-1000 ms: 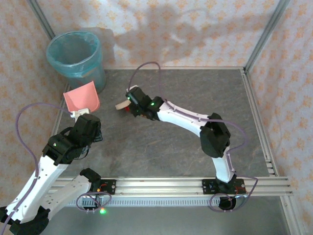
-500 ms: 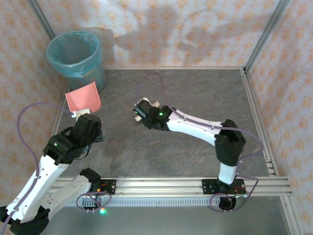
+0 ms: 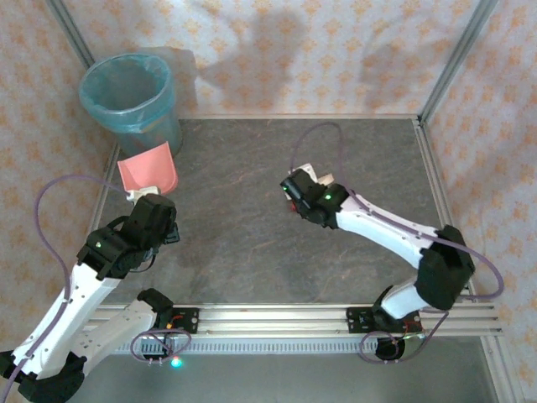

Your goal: Sweep away the paper scraps from the table

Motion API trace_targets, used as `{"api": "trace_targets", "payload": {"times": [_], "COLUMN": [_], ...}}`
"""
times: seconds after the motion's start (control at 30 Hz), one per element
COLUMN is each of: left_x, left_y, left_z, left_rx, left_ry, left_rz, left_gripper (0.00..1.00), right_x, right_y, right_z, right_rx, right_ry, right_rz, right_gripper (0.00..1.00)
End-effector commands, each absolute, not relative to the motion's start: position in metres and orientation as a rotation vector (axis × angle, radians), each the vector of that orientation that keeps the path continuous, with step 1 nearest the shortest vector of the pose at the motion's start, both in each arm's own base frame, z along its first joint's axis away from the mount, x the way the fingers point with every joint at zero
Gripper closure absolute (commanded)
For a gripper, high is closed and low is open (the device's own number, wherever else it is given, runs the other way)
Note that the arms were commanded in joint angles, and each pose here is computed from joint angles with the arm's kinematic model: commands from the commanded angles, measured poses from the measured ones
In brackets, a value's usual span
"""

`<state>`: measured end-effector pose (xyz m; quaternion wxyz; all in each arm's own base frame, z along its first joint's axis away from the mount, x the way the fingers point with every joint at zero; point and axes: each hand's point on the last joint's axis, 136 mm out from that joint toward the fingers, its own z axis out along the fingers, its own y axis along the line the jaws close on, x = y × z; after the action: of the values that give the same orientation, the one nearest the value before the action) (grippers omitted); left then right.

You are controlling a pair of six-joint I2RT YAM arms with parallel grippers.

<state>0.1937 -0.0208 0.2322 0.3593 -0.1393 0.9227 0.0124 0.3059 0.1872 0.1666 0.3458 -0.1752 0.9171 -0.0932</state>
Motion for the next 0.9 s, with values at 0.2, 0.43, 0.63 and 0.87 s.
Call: {"api": "trace_targets", "payload": {"times": [0.2,0.43,0.63,0.87], "left_x": [0.199,0.199,0.199,0.188], "left_y": [-0.066,-0.110,-0.162,-0.229], "left_z": [0.228,0.220,0.213,0.179], "left_rx": [-0.173,-0.009,0.201,0.510], "left_ry": [2.429,2.532,2.572,2.663], "left_rz": [-0.215,-0.262,-0.202,-0.106], "left_gripper": [0.99,1.00,1.00,1.00], "right_x": [0.302,0.306,0.307,0.303], "right_y": [0.149,0.110,0.090,0.076], "right_z": [0.234,0.222,0.217,0.213], "right_rx": [0.022,0.272,0.399,0.477], "right_ry": [2.125,2.132,2.116,2.105], "right_rz": [0.158,0.241,0.237,0.211], "right_gripper": [0.88,0.87,0.86,0.86]}}
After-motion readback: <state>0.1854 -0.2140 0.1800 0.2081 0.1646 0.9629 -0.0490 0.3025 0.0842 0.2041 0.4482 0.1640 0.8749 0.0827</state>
